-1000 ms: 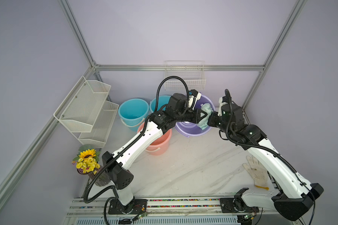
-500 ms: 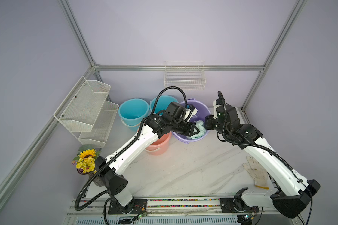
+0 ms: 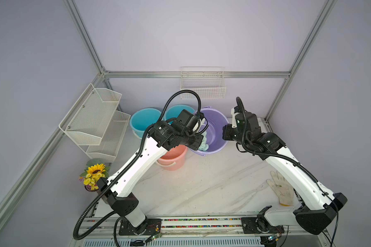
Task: Wipe the inside of the bucket with a cloth
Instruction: Place the bucket at the center of the board.
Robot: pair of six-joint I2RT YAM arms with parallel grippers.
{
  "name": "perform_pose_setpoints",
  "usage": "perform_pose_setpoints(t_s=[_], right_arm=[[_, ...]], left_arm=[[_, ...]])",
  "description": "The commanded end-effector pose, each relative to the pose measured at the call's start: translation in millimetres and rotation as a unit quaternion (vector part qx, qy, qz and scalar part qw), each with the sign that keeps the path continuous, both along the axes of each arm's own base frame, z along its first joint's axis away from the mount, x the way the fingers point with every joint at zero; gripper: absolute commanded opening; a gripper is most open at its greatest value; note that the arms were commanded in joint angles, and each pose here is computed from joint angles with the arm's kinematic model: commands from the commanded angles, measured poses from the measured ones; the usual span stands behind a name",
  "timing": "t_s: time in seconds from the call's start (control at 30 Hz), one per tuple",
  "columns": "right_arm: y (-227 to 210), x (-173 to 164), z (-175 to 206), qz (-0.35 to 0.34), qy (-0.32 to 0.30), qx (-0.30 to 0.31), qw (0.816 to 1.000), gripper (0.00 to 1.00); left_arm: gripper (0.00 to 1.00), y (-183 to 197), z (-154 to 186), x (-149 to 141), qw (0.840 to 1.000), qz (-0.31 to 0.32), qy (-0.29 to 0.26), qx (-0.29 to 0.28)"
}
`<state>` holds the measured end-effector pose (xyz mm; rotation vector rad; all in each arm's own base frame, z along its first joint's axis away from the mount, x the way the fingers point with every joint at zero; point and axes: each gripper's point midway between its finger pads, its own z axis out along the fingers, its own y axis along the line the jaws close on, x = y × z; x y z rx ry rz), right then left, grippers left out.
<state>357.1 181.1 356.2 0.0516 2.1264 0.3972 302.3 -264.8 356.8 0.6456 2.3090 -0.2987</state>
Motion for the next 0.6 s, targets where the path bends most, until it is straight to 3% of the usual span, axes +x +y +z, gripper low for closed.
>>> perform_pose_setpoints(t_s=[0.0, 0.07, 0.17, 0.2, 0.3, 0.4, 0.57], right_arm=[[-10.0, 8.0, 31.3, -0.032, -0.044, 0.033, 0.998, 0.00], [-11.0, 9.8, 26.3, -0.035, -0.039, 0.032, 0.998, 0.00], [-17.6, 16.7, 16.5, -0.043, -0.027, 0.030, 0.998, 0.00], [-21.7, 19.5, 15.8, -0.046, -0.025, 0.033, 0.998, 0.00], [-34.9, 36.7, 1.0, -0.060, -0.006, 0.032, 0.998, 0.00], [-50.5, 57.8, -18.0, -0.066, 0.023, 0.043, 0.997, 0.00], [-70.3, 93.2, -56.2, -0.079, 0.084, 0.064, 0.991, 0.00]], left_arm=[[0.00, 40.9, 37.9, 15.3, 0.993, 0.066, -0.093, 0.040], [0.00, 34.7, 66.3, 19.6, 0.988, 0.069, -0.140, -0.017], [0.00, 26.9, 110.0, 18.9, 0.966, 0.064, -0.219, -0.119], [0.00, 35.3, 133.3, 9.4, 0.952, 0.066, -0.254, -0.159], [0.00, 47.7, 157.8, 0.5, 0.923, 0.078, -0.308, -0.215], [0.00, 61.0, 159.7, -3.9, 0.915, 0.096, -0.324, -0.219], [0.00, 78.0, 133.0, -3.4, 0.929, 0.129, -0.303, -0.170]])
